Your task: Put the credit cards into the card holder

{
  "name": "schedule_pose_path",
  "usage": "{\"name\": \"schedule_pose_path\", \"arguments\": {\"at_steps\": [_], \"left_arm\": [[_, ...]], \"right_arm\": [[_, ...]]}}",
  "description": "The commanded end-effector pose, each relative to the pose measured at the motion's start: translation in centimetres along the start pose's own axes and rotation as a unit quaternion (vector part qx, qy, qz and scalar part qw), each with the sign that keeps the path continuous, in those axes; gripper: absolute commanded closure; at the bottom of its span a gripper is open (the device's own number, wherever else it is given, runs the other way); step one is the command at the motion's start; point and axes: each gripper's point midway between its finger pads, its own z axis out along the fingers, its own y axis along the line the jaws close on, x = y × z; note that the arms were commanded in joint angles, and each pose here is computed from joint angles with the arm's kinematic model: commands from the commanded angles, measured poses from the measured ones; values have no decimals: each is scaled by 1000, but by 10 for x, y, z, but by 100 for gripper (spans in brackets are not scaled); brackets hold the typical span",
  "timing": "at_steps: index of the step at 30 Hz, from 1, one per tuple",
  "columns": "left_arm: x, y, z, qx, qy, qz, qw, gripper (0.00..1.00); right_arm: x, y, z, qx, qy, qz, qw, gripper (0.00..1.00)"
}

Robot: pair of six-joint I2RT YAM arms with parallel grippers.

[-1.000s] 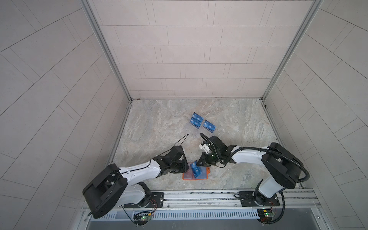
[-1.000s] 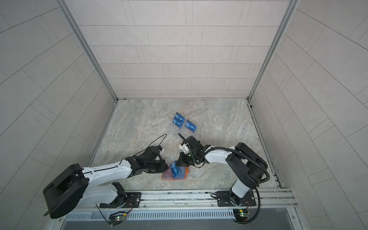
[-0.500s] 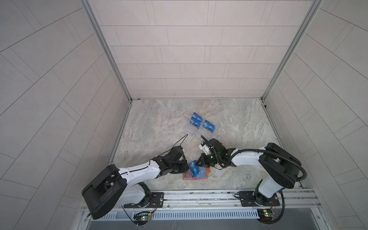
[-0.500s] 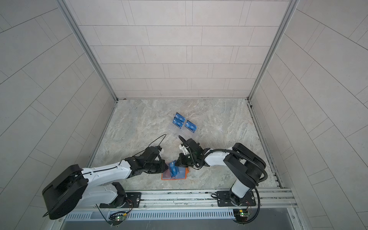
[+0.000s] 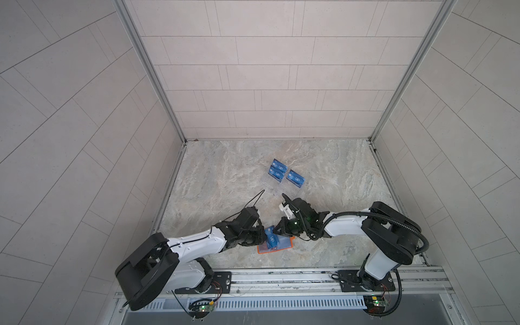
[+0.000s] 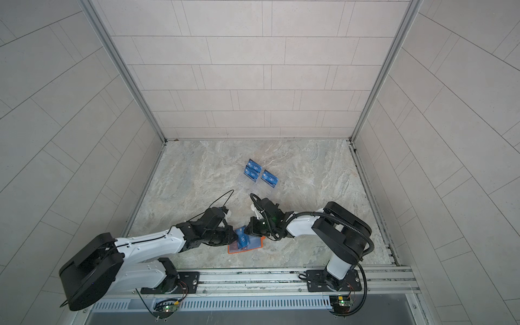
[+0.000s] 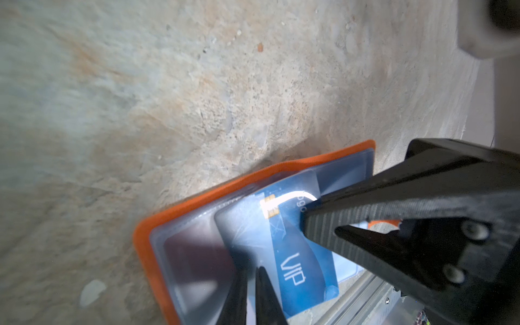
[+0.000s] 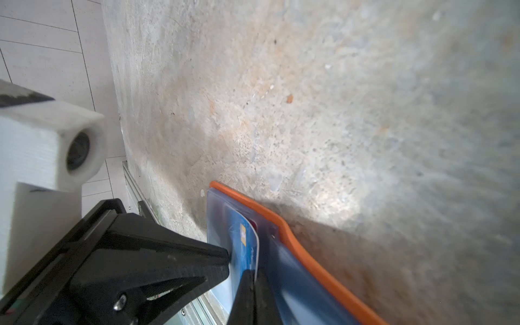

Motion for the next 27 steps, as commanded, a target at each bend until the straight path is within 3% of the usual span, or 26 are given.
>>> {"name": "schedule_pose_path", "arguments": {"at_steps": [1,5,7,12,27], "left_arm": [[3,3,-8,-19,5,-12,1000,83],[-3,12,-18,-57,-5,-19,998,71],[-5,15,-22,-68,-8,-24,997,70],[-8,25,-30,-95,-21,-20,995,59],[-1,22,-7,-56,0,-14,998,57]], "right_arm": [[6,-28,-4,65,-6,20,998,94],[17,-23,-12,91,23,-9,996,74],[20,-20,-17,105,33,-23,994,68],[22,-19,-26,125,41,-38,991,65],[34,1,-8,111,74,-46,990,65]]}}
